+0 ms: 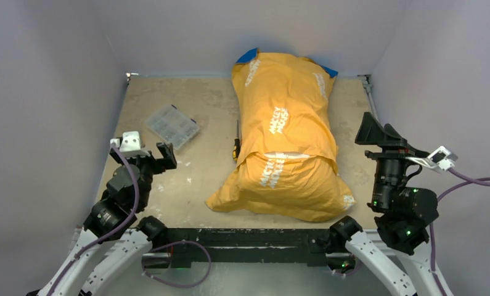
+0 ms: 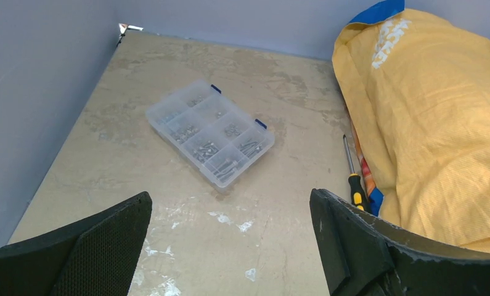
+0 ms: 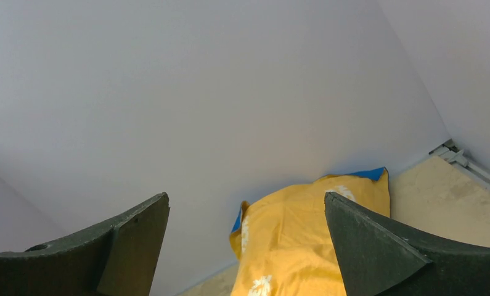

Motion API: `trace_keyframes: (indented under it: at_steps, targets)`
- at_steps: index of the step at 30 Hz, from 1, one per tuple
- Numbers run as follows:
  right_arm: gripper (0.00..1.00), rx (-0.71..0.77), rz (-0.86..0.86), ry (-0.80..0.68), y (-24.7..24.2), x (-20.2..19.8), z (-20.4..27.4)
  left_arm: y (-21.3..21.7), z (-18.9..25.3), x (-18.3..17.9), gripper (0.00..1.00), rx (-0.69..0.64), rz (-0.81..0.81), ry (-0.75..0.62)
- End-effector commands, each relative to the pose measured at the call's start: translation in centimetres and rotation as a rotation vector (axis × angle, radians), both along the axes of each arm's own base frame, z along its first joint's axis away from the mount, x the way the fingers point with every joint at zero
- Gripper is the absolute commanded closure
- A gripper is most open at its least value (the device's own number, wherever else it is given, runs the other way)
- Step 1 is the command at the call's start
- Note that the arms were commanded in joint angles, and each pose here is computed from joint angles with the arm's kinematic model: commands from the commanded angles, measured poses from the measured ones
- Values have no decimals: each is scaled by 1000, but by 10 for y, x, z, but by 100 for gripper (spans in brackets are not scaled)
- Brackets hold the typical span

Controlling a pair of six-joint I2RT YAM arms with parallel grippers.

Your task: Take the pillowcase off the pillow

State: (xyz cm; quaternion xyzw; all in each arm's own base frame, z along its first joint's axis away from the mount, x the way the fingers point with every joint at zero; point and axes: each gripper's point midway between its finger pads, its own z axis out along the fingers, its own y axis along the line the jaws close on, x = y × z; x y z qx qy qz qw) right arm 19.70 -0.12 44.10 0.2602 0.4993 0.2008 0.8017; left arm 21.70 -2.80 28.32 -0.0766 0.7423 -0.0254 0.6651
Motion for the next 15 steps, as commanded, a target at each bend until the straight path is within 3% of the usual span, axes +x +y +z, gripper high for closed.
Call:
trace_keyframes:
  at_steps: [1, 9, 15]
  targets:
    - [1, -12, 24, 6, 8, 7, 3, -9, 4, 5, 1, -9, -28, -8]
    - [1, 8, 113, 75, 35, 28, 18, -40, 3, 18, 1, -15, -127, 98]
    - [1, -73, 390, 192, 103, 50, 16, -92, -5, 22, 1, -78, -323, 230]
